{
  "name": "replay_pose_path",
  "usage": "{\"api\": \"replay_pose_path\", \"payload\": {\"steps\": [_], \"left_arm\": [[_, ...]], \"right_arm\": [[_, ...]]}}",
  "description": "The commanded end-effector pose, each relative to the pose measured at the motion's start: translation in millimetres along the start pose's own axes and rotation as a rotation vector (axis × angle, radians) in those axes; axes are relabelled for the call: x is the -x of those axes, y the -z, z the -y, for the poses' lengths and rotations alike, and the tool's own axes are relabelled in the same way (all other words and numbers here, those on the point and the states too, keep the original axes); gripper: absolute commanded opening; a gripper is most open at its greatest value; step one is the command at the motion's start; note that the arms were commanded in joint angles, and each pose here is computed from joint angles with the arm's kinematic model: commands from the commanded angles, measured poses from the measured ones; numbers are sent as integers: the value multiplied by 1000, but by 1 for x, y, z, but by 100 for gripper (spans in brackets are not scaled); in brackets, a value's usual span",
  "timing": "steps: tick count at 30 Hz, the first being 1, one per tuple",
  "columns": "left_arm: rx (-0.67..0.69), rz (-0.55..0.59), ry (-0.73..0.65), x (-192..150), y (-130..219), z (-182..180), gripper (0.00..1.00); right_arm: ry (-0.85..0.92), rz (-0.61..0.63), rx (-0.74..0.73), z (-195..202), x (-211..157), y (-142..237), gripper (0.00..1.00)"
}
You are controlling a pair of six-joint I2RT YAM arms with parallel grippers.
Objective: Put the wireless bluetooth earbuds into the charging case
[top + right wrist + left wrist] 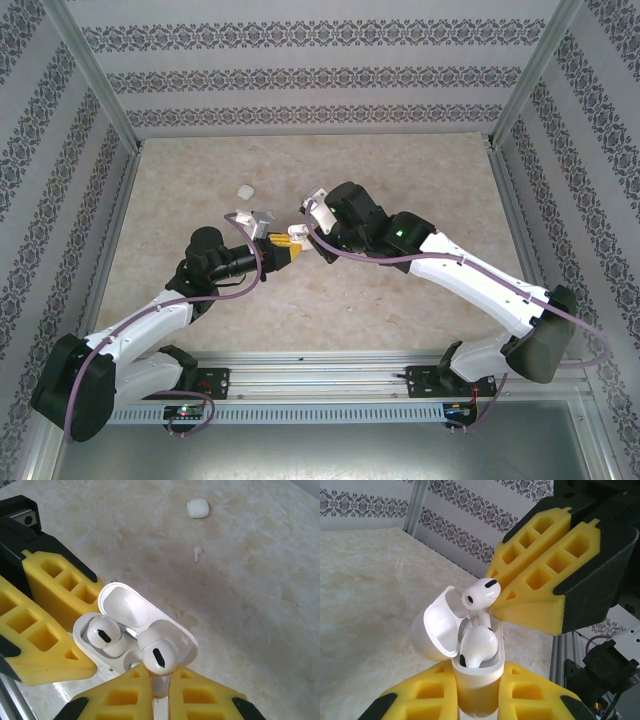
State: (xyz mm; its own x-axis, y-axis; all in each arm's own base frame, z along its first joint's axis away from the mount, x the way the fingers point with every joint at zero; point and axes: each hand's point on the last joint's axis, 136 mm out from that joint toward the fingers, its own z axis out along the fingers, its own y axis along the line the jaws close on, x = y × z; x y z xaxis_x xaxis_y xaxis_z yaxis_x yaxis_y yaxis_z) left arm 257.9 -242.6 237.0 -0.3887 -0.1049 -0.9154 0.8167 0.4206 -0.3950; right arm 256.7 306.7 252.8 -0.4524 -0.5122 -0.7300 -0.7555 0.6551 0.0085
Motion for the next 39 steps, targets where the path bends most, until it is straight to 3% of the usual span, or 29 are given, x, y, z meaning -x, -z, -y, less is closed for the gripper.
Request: {"api": "replay_pose_path", "payload": {"steps": [1, 17, 39], "left_arm": [[-23, 60, -75, 27, 1, 11, 0], [-28, 57, -87, 27, 1, 12, 0], [-54, 29, -105, 22, 2, 17, 0]], "right_arm": [[52, -46, 32, -10, -8, 2, 12], [91, -43, 40, -12, -5, 7, 13], [282, -145, -27, -3, -3, 9, 13]]}}
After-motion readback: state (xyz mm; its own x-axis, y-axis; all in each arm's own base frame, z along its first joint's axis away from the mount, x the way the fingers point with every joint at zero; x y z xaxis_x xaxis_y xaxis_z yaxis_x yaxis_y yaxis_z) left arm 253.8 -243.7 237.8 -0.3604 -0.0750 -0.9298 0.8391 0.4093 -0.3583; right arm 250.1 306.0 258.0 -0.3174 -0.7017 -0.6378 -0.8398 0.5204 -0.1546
